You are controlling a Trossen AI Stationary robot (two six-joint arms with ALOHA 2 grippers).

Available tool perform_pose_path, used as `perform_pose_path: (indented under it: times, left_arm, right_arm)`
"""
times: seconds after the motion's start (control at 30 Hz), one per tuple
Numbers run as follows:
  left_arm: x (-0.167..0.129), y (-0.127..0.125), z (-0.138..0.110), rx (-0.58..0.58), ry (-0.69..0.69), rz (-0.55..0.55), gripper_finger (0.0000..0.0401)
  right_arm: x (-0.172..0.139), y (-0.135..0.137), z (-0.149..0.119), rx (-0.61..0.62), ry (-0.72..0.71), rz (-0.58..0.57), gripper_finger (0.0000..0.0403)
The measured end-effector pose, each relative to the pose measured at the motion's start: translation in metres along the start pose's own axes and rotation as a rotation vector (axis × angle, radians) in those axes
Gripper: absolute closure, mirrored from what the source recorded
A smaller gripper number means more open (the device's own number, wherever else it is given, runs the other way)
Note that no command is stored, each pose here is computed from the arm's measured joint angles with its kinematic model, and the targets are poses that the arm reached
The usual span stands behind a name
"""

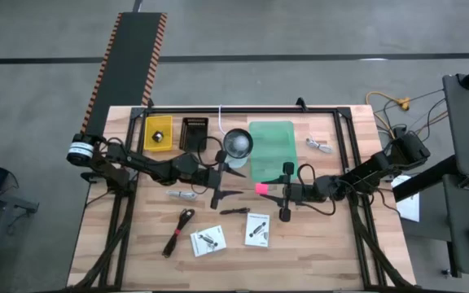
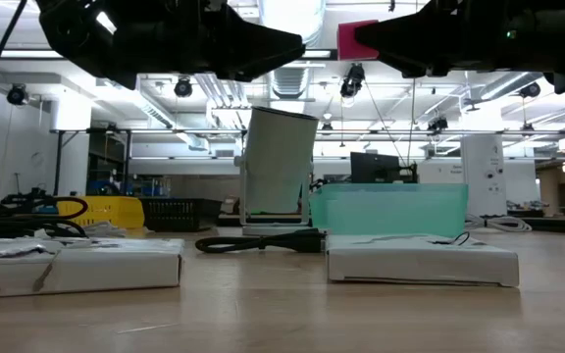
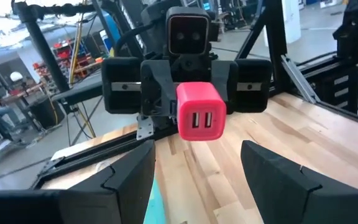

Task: Pick and place items into bin
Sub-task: Put the pink charger adapter into the yellow bin

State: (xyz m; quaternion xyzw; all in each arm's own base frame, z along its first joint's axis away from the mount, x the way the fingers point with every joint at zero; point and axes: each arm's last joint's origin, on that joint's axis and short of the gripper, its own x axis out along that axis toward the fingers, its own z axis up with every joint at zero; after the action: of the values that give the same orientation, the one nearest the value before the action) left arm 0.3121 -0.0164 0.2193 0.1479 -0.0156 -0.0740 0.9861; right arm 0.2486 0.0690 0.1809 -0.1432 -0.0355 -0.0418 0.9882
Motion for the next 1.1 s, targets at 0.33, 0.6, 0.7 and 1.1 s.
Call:
perform_pose_path:
  times: [0.33, 0.6, 0.7, 1.1]
  left_arm:
    - [0.025, -0.003, -0.011, -0.033, 0.033, -0.014, 0.0180]
    - [0.043, 0.000, -0.009, -0.031, 0.016, -0.013, 0.0180]
    - [0.045, 0.001, -0.006, -0.030, 0.005, -0.011, 0.0180]
    - [0.046, 0.000, -0.005, -0.029, -0.007, -0.008, 0.0180]
  right_arm:
    - [0.000, 0.000, 0.000, -0.002, -0.001, -0.001, 0.0261]
    - [0.000, 0.000, 0.000, -0.007, 0.006, 0.002, 0.0261]
    - [0.000, 0.000, 0.000, -0.010, 0.007, 0.001, 0.0261]
    - [0.000, 0.000, -0.001, -0.025, 0.007, 0.001, 0.0261]
